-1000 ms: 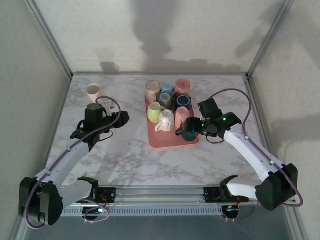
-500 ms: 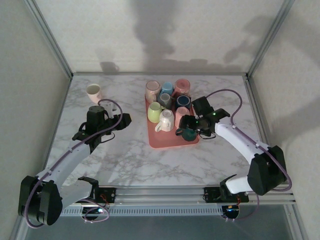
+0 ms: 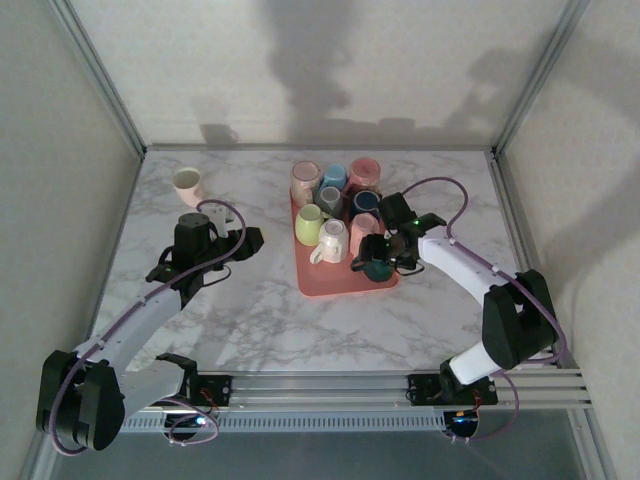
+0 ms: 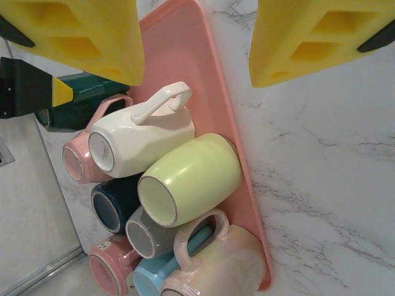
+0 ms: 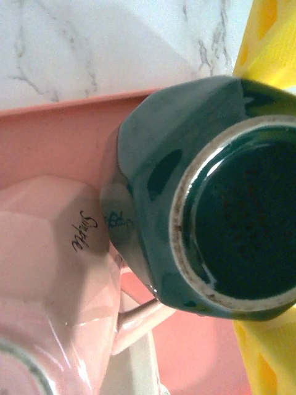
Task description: Turn the mug right side up
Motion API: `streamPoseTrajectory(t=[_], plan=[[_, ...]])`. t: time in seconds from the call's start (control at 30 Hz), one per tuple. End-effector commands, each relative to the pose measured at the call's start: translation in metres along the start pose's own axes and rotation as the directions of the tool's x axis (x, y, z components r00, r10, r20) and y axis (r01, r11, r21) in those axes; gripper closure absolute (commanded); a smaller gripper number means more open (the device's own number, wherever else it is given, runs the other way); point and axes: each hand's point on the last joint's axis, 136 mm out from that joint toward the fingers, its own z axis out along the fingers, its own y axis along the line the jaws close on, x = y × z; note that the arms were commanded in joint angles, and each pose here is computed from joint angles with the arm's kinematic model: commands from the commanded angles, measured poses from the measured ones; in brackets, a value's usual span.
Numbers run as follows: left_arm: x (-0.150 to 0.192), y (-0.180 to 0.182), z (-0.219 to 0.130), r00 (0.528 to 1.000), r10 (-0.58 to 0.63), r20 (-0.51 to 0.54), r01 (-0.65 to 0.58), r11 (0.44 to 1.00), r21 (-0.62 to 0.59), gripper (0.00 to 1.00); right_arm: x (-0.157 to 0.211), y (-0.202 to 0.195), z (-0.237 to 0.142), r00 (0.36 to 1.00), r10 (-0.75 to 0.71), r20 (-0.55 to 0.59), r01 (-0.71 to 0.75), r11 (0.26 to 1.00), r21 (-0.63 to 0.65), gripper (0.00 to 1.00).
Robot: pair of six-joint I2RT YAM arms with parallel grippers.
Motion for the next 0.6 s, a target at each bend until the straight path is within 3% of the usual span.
streamPoseTrajectory(t=[0.0, 0.33, 0.57], plan=[[0.006, -0.004, 0.003, 1.0, -0.001, -0.013, 0.002, 1.0, 0.025, 0.52, -0.009, -0.003, -0.004, 0.995, -0.095, 0.012, 0.094, 0.995, 0.03, 0.19], [0.009, -0.003, 0.005, 1.0, 0.001, -0.017, -0.001, 1.0, 0.029, 0.52, -0.008, -0.004, -0.011, 0.942, -0.331, -0.053, 0.331, 0.944, -0.008, 0.26], [0.011, -0.004, 0.006, 1.0, 0.007, -0.026, -0.006, 0.999, 0.04, 0.53, -0.016, -0.009, -0.02, 0.92, -0.38, -0.093, 0.38, 0.925, -0.026, 0.17]])
